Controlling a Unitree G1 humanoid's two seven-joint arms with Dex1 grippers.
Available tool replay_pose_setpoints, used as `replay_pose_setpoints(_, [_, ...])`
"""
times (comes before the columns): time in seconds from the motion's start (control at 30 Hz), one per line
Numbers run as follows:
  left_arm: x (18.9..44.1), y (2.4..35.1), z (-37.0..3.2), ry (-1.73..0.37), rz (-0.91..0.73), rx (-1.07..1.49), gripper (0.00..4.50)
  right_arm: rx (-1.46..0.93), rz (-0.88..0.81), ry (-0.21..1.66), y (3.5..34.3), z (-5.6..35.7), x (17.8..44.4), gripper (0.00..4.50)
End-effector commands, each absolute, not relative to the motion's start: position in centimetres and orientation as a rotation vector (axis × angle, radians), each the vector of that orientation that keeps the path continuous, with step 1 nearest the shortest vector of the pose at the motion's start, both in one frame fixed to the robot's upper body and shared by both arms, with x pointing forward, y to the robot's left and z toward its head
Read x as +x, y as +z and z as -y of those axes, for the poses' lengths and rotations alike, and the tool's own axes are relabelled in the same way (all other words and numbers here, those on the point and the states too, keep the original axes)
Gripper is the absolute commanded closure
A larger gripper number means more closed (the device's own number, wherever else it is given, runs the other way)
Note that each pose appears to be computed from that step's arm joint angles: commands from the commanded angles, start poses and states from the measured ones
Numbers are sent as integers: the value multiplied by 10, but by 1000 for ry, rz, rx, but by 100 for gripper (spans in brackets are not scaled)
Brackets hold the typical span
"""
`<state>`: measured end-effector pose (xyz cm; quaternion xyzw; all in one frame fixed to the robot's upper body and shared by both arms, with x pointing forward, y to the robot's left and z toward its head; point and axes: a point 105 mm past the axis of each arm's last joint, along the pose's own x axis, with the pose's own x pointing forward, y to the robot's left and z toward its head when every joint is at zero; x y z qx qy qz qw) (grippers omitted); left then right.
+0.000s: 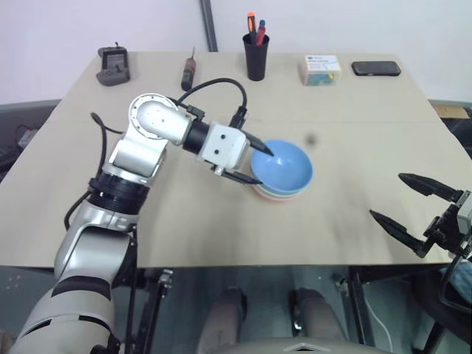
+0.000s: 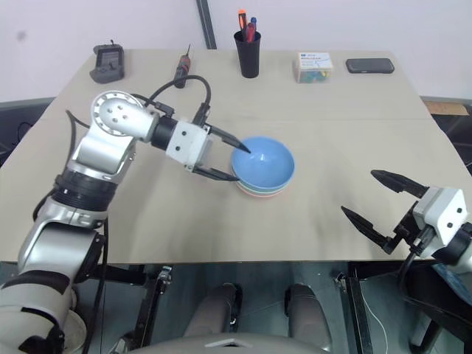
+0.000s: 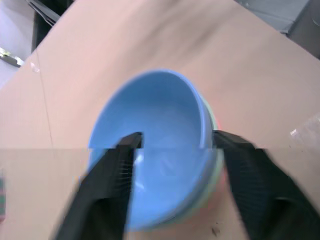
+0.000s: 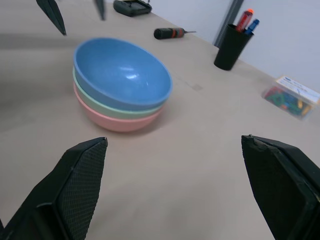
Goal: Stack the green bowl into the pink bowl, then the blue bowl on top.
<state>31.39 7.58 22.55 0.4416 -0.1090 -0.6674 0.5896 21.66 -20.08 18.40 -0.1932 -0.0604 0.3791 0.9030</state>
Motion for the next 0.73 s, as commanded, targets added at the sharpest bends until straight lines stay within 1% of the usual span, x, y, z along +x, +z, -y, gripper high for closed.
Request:
replay_pose_setpoints(0.03, [318, 249, -84, -1395, 296, 804, 149, -405, 137, 826, 188, 187, 221, 0])
replay_pose_setpoints(0.1, [321, 248, -93, -1295, 299, 684, 149, -385, 113, 838, 184, 182, 228, 0])
replay_pose_setpoints(0.17, [321, 238, -109, -1184, 247, 586, 149, -361, 91, 857, 181, 176, 237, 0])
replay_pose_setpoints(0.23, [312, 227, -122, -1130, 194, 545, 149, -347, 76, 882, 180, 174, 242, 0])
replay_pose_setpoints(0.27, [306, 220, -130, -1119, 142, 500, 149, -346, 69, 899, 179, 174, 243, 0])
replay_pose_setpoints(0.37, [285, 206, -157, -1086, 24, 392, 149, -344, 47, 924, 180, 183, 245, 0])
replay_pose_setpoints(0.43, [271, 198, -174, -1053, -36, 374, 149, -341, 23, 931, 181, 193, 245, 0])
replay_pose_setpoints(0.57, [252, 190, -206, -963, -105, 348, 149, -359, -24, 927, 182, 211, 244, 0])
replay_pose_setpoints(0.73, [248, 173, -229, -890, -175, 326, 149, -366, -34, 925, 184, 216, 244, 0])
